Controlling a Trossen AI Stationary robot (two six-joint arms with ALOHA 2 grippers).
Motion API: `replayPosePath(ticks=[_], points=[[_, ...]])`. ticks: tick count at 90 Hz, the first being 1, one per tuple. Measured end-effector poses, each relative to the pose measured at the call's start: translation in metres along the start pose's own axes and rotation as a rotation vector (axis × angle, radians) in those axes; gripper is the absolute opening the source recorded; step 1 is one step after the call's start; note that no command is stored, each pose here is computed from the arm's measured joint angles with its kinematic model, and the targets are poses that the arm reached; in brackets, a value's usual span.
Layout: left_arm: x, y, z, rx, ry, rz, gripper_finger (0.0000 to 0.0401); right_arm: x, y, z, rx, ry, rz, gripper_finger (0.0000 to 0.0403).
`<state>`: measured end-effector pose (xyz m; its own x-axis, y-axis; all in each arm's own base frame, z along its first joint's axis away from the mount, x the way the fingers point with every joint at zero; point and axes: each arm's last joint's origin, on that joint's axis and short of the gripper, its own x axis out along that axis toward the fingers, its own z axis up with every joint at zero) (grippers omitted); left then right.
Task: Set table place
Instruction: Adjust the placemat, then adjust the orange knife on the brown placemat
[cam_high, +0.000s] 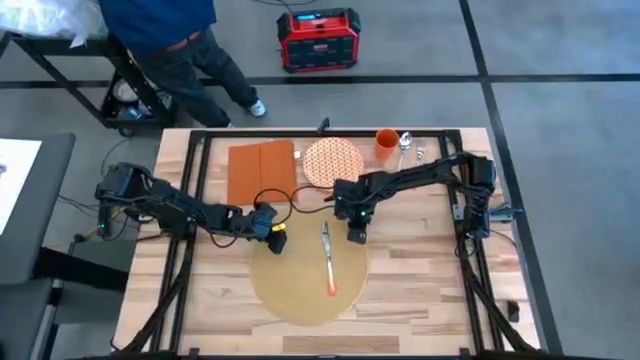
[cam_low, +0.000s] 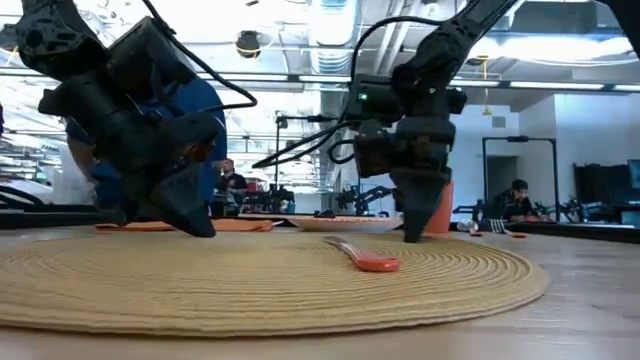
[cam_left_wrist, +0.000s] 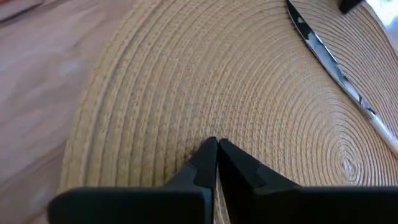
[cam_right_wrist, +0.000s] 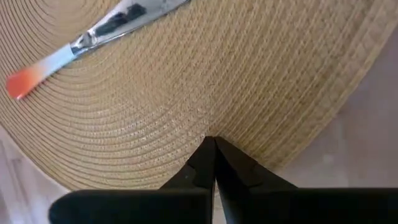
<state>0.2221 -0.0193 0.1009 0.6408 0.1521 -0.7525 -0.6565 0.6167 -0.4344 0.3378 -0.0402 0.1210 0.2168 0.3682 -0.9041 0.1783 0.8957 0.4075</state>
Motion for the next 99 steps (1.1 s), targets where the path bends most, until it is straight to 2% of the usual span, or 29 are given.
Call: replayPosePath(ticks=[12, 24, 34, 40, 66, 82, 99], points=[[0.0, -0.003, 0.002, -0.01, -0.019, -0.028, 0.0, 0.002, 0.0, -0.003, 0.02, 0.003, 0.002, 0.0], [0.0, -0.003, 0.002, -0.018, -0.022, -0.029, 0.0, -0.019, 0.009, -0.002, 0.026, -0.045, -0.033, 0.0], [0.0, -0.003, 0.002, -0.033, -0.023, -0.029, 0.0, -0.051, 0.026, 0.009, -0.022, -0.186, -0.035, 0.0], [0.0, -0.003, 0.002, -0.025, -0.025, -0.031, 0.0, -0.059, 0.033, 0.013, -0.047, -0.237, -0.027, 0.0], [0.0, -0.004, 0.003, -0.006, -0.032, -0.041, 0.0, -0.026, 0.027, 0.049, -0.079, -0.244, 0.027, 0.0], [0.0, -0.004, 0.003, -0.005, -0.034, -0.043, 0.0, -0.028, 0.027, 0.08, -0.131, -0.295, 0.058, 0.0], [0.0, -0.004, 0.003, -0.006, -0.034, -0.043, 0.0, -0.019, 0.025, 0.09, -0.136, -0.259, 0.069, 0.0]])
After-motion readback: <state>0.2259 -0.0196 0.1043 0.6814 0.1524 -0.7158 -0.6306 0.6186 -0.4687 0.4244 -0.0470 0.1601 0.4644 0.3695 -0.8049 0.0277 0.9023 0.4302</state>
